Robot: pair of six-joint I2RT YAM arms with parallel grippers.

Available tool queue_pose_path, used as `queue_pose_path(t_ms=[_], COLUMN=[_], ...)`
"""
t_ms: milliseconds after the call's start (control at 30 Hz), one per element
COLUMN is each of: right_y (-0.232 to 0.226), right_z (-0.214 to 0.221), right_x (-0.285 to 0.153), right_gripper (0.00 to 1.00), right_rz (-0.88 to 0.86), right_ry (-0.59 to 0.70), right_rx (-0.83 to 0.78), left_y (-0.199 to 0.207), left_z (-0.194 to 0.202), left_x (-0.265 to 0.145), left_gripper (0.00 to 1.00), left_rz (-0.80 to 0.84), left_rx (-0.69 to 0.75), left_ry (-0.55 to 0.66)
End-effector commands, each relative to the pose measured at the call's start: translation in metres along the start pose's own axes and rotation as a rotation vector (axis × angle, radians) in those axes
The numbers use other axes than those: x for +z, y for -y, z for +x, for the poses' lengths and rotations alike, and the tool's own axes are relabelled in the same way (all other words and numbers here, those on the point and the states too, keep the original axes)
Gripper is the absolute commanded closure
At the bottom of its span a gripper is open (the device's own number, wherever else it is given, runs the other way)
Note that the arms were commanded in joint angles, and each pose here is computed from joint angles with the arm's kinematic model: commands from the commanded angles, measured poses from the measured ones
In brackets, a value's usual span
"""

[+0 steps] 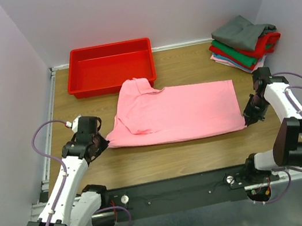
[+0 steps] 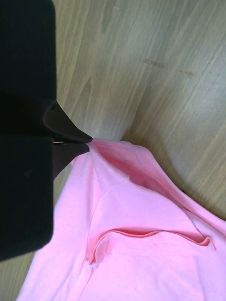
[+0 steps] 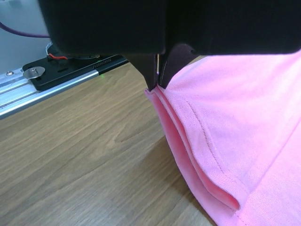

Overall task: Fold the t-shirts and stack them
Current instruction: Fold the tshirt

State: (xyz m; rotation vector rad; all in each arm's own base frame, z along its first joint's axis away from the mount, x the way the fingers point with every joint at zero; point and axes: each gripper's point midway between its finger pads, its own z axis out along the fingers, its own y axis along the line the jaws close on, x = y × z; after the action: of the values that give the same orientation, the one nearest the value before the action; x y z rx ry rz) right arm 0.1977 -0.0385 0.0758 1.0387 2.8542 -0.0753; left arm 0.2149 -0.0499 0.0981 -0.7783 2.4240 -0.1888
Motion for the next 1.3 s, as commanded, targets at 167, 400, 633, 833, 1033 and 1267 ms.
queue_pose_path(t_ms=[167,400,633,833,1033,1267], right_y=[0.002,-0.012,-0.034,-0.040,-0.041,-0.041], right_z=[0.004,0.001,-0.009,-0.012,-0.016,-0.014], right_x=[-0.011,-0.008,-0.007,0.000,-0.001,0.002], right_gripper=[0.57,0.30,0.28,0.28,0.28,0.27], right_rz=[-0.011,-0.086,-0.202,-0.215,-0.218,-0.219], right_ry=[-0.002,-0.015,0.003,-0.009,-0.002,-0.010], right_rx=[0.018,-0.029,-0.058,-0.058,-0.069,-0.078], left_y=[-0.005,0.007,0.072,0.114,0.136,0.144], left_z=[-0.004,-0.010,-0.034,-0.001,0.020,0.040], left_x=[-0.018,-0.016,-0.006,0.017,0.035,0.053], left_gripper=[0.32,0.02,0.08,0.15,0.15,0.15], left_rz=[-0.026,0.009,0.220,0.236,0.262,0.272], left_rx=[0.026,0.083,0.138,0.226,0.241,0.254], left_ry=[-0.010,-0.013,0.028,-0.058,-0.122,-0.175])
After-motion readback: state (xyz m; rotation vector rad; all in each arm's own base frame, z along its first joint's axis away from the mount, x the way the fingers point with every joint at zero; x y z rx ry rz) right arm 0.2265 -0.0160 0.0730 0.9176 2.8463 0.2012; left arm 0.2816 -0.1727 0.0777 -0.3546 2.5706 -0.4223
